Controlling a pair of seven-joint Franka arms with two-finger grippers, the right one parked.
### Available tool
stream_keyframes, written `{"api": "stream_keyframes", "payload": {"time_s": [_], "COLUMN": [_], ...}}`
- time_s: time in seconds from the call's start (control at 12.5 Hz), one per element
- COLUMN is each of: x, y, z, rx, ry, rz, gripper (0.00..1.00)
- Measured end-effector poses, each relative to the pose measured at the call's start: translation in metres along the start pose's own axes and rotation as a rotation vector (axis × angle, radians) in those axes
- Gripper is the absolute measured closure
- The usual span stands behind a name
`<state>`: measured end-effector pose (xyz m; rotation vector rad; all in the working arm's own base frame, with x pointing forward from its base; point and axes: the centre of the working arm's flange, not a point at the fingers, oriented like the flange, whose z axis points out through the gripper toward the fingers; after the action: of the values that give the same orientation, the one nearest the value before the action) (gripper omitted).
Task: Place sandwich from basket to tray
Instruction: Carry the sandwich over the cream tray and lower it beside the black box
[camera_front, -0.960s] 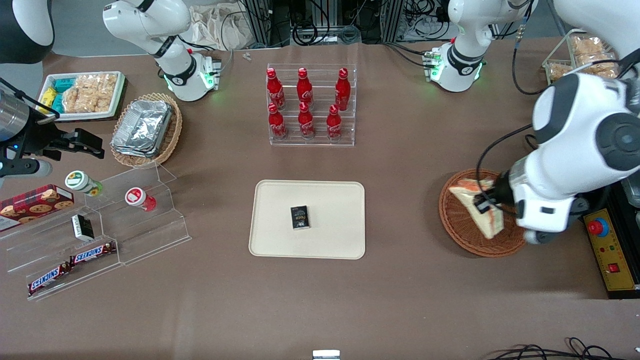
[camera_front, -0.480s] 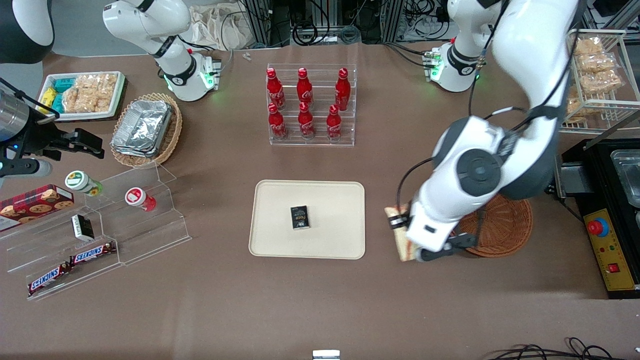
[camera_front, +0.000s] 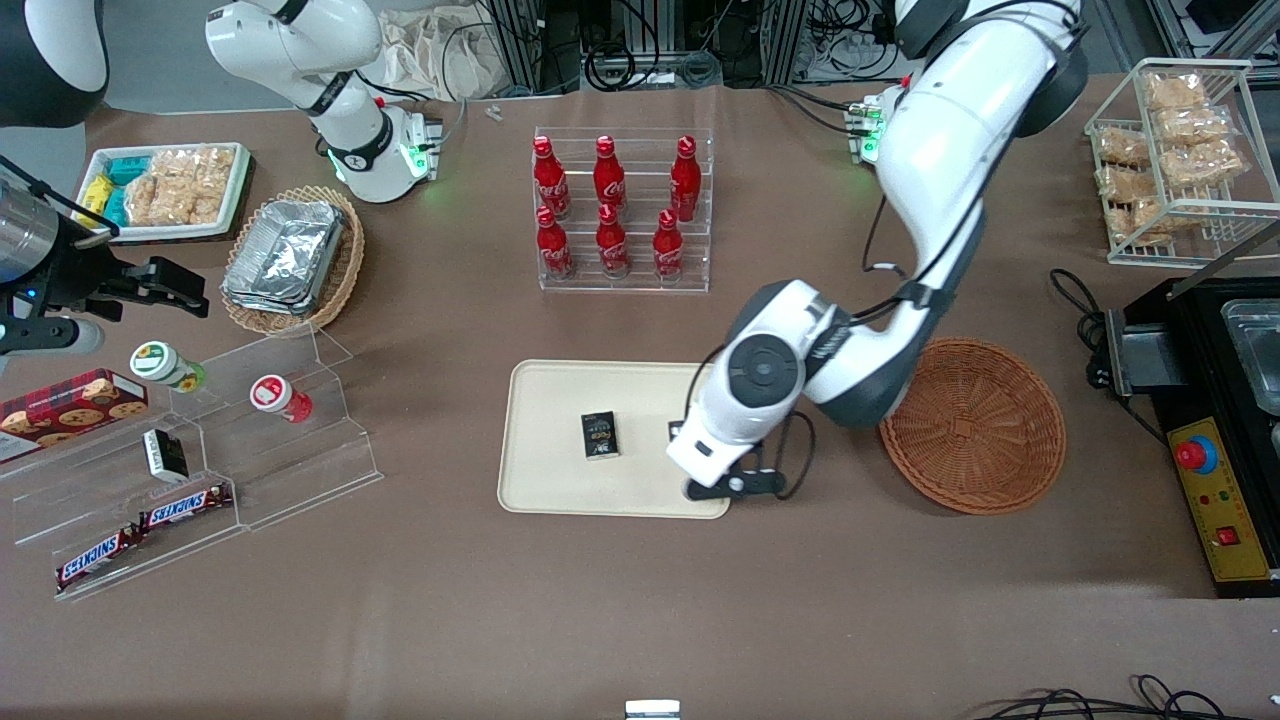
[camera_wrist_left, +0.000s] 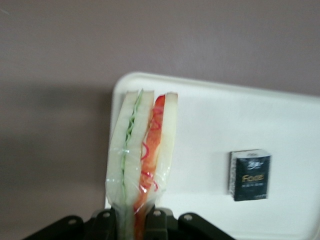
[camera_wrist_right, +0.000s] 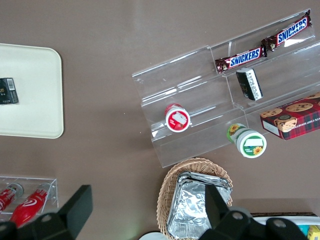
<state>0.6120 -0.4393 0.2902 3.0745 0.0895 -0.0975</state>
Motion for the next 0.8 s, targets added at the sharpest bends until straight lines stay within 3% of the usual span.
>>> {"api": "stream_keyframes", "payload": {"time_s": [0.24,0.56,0.8], "x": [-0.008,-0.005,0.000], "y": [0.004,-0.005,-0.010], "z": [0.037,0.055,0.055], "rx": [0.034,0.058,0.062], "ry": [-0.036,-0.053,-0.047], "rz": [0.020,0.016,0.008], "gripper": [0.81,0.81,0.52]}}
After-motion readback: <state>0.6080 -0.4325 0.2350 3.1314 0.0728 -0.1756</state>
